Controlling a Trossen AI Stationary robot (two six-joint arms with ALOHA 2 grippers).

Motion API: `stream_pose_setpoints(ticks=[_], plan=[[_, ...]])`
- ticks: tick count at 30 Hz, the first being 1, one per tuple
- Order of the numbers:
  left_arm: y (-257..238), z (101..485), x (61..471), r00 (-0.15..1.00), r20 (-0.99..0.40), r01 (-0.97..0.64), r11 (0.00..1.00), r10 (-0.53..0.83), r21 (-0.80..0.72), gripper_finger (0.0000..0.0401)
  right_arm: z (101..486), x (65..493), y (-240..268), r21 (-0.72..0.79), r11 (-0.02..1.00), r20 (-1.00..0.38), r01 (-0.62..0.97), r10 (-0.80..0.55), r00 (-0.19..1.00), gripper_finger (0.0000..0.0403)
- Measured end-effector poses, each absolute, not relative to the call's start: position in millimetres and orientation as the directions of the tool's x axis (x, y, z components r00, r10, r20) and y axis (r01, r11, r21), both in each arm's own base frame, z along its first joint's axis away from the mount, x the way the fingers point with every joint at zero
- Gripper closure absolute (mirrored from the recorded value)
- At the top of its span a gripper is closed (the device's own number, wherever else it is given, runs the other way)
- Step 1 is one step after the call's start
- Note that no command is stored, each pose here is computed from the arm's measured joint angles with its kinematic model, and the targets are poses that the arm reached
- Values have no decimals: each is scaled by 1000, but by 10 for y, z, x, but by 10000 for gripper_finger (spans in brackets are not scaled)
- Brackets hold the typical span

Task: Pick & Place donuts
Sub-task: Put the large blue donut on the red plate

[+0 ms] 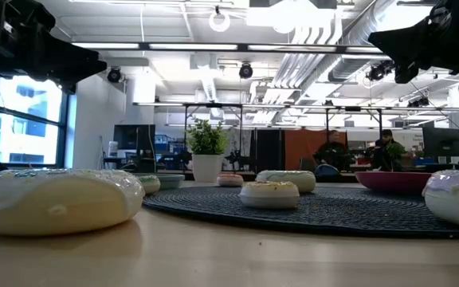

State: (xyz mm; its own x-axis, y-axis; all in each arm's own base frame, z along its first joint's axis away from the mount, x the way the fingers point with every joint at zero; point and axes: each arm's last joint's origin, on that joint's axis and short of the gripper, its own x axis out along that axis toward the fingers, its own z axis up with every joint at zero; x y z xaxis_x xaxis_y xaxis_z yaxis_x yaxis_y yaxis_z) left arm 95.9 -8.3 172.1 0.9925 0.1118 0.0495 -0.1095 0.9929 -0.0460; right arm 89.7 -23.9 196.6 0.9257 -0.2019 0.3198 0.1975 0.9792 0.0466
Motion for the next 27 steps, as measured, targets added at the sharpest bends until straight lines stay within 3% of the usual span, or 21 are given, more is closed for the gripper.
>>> stream_pose_setpoints(ticks=[9,15,20,27], plan=[[-81,1724,959,991,52,-117,992,120,-47,252,1967,897,-239,103,979,320,179,-203,925,400],[-101,1720,961,998,49,-48,998,51,-48,252,1970,896,-241,106,977,324,185,-210,923,400],[-85,1748,958,991,77,-96,986,107,-137,252,1976,894,-240,105,977,329,184,-209,921,400],[-66,1801,945,982,95,-151,978,165,-143,252,1989,890,-238,57,979,343,194,-202,917,400]])
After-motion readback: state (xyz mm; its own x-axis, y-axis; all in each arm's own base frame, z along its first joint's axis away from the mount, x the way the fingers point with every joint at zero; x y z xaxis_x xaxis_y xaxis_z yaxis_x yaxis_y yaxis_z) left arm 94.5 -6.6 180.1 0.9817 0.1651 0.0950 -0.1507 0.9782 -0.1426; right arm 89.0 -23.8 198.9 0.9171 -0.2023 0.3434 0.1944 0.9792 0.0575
